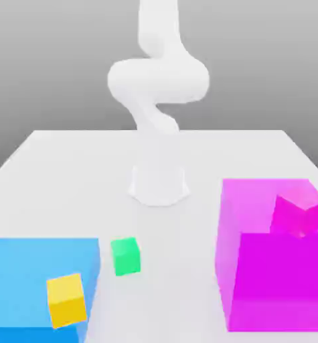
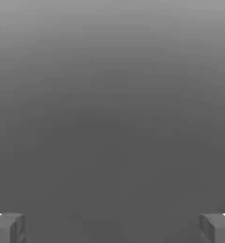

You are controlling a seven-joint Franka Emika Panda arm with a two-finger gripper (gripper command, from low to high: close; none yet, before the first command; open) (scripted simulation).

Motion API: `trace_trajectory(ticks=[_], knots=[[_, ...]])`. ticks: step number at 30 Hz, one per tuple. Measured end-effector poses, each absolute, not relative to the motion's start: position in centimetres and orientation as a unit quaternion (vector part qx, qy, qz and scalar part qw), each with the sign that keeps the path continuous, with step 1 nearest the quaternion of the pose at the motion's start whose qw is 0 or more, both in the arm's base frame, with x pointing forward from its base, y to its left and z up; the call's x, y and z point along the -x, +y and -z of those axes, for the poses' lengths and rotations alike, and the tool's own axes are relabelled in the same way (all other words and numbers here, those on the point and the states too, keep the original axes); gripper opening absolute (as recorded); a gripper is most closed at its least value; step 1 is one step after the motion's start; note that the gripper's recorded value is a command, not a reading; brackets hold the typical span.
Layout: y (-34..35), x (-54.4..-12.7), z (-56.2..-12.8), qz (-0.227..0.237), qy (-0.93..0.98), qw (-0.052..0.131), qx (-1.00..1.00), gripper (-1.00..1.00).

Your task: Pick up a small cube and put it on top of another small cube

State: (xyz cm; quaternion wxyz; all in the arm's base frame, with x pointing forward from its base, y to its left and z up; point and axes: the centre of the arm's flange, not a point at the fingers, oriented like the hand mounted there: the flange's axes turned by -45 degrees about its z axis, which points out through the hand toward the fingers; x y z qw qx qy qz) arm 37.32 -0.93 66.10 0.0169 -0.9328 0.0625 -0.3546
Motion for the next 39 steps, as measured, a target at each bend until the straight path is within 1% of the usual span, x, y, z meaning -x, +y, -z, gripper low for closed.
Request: trace_trajectory(ticks=[2,5,10,12,15,18,21,24,30,31,37,39], knots=[[-1.9,-39.3,-61.1,0.32,0.118,0.028,0.94,0.0],[-3.3,-41.2,-53.7,0.268,0.199,0.039,0.942,0.0],[-5.3,-41.2,-42.1,0.186,0.327,0.044,0.926,0.0],[-5.9,-40.4,-37.7,0.153,0.377,0.042,0.913,0.0],[-6.7,-38.2,-31.5,0.104,0.449,0.035,0.887,0.0],[-7.1,-35.1,-25.9,0.056,0.519,0.022,0.853,0.0],[-7.3,-31.4,-21.1,0.013,0.581,0.006,0.814,0.0],[-7.4,-30.5,-18.4,0.001,0.598,0.002,0.802,0.0],[-7.2,-30.3,-13.9,-0.001,0.599,0.002,0.801,0.0],[-7.2,-30.3,-13.4,0.0,0.599,0.001,0.801,-1.0],[-7.2,-30.2,-13.2,0.001,0.599,0.001,0.801,-1.0],[-7.2,-30.4,-14.0,0.0,0.599,0.002,0.801,-1.0]])
